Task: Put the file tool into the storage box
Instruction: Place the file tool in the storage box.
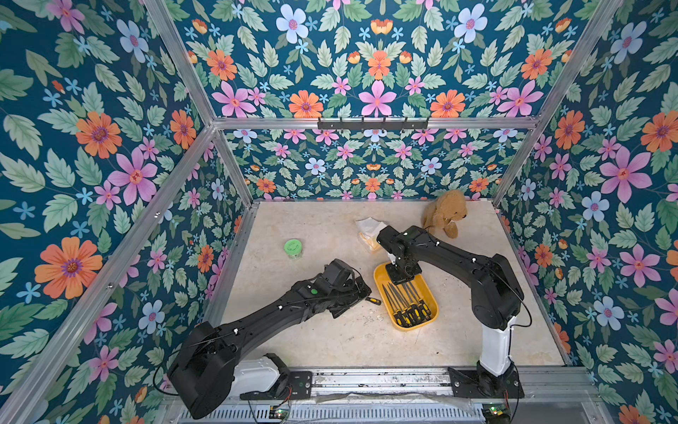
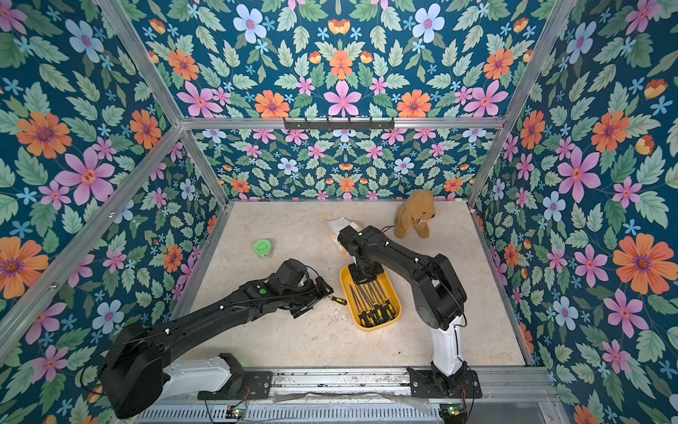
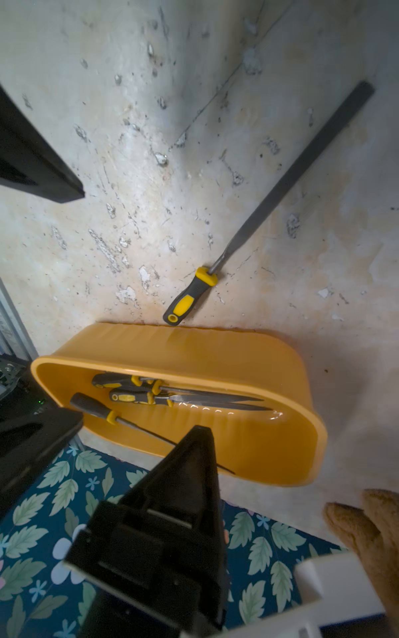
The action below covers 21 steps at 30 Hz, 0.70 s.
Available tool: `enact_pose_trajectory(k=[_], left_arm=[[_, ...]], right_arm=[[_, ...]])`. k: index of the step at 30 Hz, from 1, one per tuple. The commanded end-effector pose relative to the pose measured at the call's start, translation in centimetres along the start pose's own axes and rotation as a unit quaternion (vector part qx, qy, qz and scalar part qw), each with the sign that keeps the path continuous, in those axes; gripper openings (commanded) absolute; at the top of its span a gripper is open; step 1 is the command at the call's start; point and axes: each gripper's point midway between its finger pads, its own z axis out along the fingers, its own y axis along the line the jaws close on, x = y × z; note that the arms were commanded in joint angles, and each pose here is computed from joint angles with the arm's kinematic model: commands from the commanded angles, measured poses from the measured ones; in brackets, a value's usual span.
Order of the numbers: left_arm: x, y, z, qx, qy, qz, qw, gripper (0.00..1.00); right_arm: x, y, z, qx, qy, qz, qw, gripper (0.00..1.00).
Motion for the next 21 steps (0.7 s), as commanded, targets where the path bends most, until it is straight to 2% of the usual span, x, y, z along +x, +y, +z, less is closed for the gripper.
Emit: enact_pose_trajectory(k=[1,7,9,11,14,21], left_arm=[[-0.9,-0.1,0.7,0.001,-0.022,-0.037,0.999,0.99],[-1.0,1.0,1.6,-0.024,-0.023,-0.06,0.998,0.98],[-1.0,0.8,1.7,-0.022,-0.023,-0.063,0.997,0.98],[-1.0,0.8,1.9,-0.023,-0.022,-0.066,0.997,0.98],[-0.9,0.6,2.2,-0.023,-0.017,-0.073,0.997,0.98],[0.4,-0.3,3.3,-0.041,0.006,-0.072,0.997,0.97]], right_arm=[[-0.2,0.1,0.8,0.016,-0.002,-0.011,1.0,0.0],[-0.1,0.8,2.3,0.009,0.005,-0.009,1.0,0.0],[0.0,0.8,2.6,0.007,0.006,-0.007,1.0,0.05],[0.0,1.1,2.6,-0.001,0.006,-0.005,1.0,0.16],[-0.2,0.9,2.1,0.002,-0.001,-0.002,1.0,0.26],[-1.9,-0.6,-1.3,-0.021,-0.04,0.04,0.998,0.32]])
